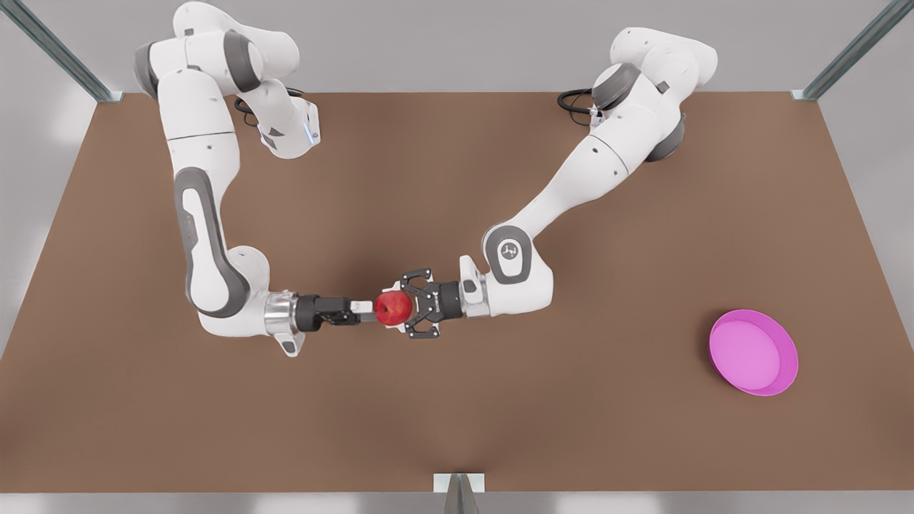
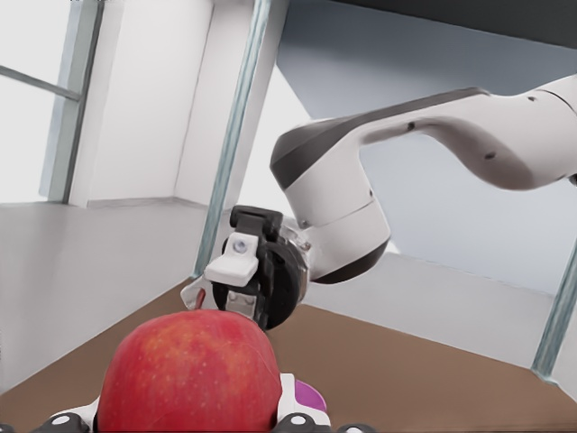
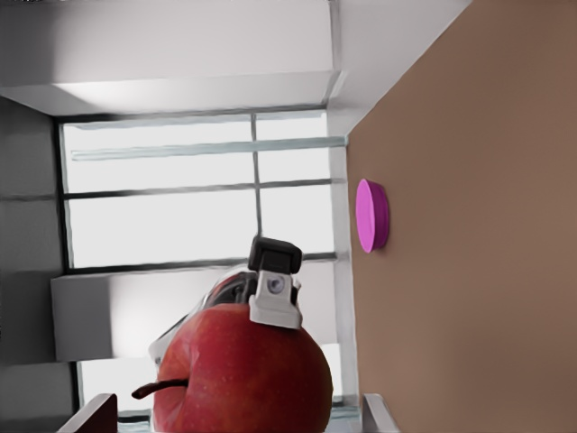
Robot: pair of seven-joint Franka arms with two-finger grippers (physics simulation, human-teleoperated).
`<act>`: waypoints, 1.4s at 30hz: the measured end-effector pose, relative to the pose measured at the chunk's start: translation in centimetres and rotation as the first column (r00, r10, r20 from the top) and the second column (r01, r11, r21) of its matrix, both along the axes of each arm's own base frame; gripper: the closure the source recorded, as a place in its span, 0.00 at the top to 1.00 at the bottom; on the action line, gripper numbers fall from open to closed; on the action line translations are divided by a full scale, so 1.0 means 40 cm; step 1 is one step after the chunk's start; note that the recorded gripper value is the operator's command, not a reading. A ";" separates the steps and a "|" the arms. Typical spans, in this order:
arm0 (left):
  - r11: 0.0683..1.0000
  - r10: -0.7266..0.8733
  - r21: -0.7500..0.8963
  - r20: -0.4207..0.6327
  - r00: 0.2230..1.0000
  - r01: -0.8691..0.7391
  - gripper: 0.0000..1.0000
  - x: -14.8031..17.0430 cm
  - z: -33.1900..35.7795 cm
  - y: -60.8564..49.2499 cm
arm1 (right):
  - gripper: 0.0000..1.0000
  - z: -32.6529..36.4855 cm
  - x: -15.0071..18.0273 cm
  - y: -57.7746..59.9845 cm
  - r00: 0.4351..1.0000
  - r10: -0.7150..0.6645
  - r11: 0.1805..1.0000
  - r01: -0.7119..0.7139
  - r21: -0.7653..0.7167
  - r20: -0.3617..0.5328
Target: Use the left arm to pick up the apple from the plate, transfer it to the gripper of the right arm, and then use the right arm to place it into the bowl
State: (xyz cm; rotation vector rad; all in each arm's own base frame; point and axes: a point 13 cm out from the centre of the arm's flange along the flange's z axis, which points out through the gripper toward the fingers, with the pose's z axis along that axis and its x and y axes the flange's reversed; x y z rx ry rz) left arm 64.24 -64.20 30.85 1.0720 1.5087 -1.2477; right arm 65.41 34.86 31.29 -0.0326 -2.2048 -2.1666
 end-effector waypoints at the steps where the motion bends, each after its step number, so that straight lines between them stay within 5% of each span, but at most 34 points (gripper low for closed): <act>1: 1.000 -0.002 0.002 0.018 1.000 0.002 0.77 0.000 -0.003 -0.001 | 1.00 0.005 0.004 0.011 1.000 -0.007 1.000 0.007 0.008 0.012; 17: 0.999 -0.024 0.028 0.220 0.975 0.018 0.77 0.000 -0.012 -0.001 | 1.00 -0.035 -0.029 0.130 0.991 -0.020 1.000 0.021 -0.004 0.132; 18: 0.999 -0.025 0.029 0.227 0.973 0.019 0.77 0.000 -0.012 -0.001 | 0.98 -0.034 -0.031 0.134 0.990 -0.019 1.000 0.020 -0.005 0.139; 20: 0.999 -0.026 0.031 0.241 0.970 0.019 0.78 0.000 -0.011 -0.001 | 0.75 -0.034 -0.030 0.135 0.988 -0.021 1.000 0.022 -0.007 0.153; 24: 0.999 -0.029 0.035 0.265 0.964 0.021 0.83 0.001 -0.012 0.000 | 0.75 -0.033 -0.025 0.136 0.984 -0.025 1.000 0.027 -0.010 0.176; 25: 0.999 -0.031 0.036 0.270 0.962 0.022 0.99 0.000 -0.012 -0.002 | 0.75 -0.033 -0.025 0.136 0.983 -0.026 1.000 0.028 -0.010 0.181; 42: 0.999 -0.026 0.045 0.315 0.949 0.013 0.99 0.008 -0.011 0.004 | 0.75 -0.122 0.017 -0.080 0.970 -0.022 0.989 0.057 -0.137 0.243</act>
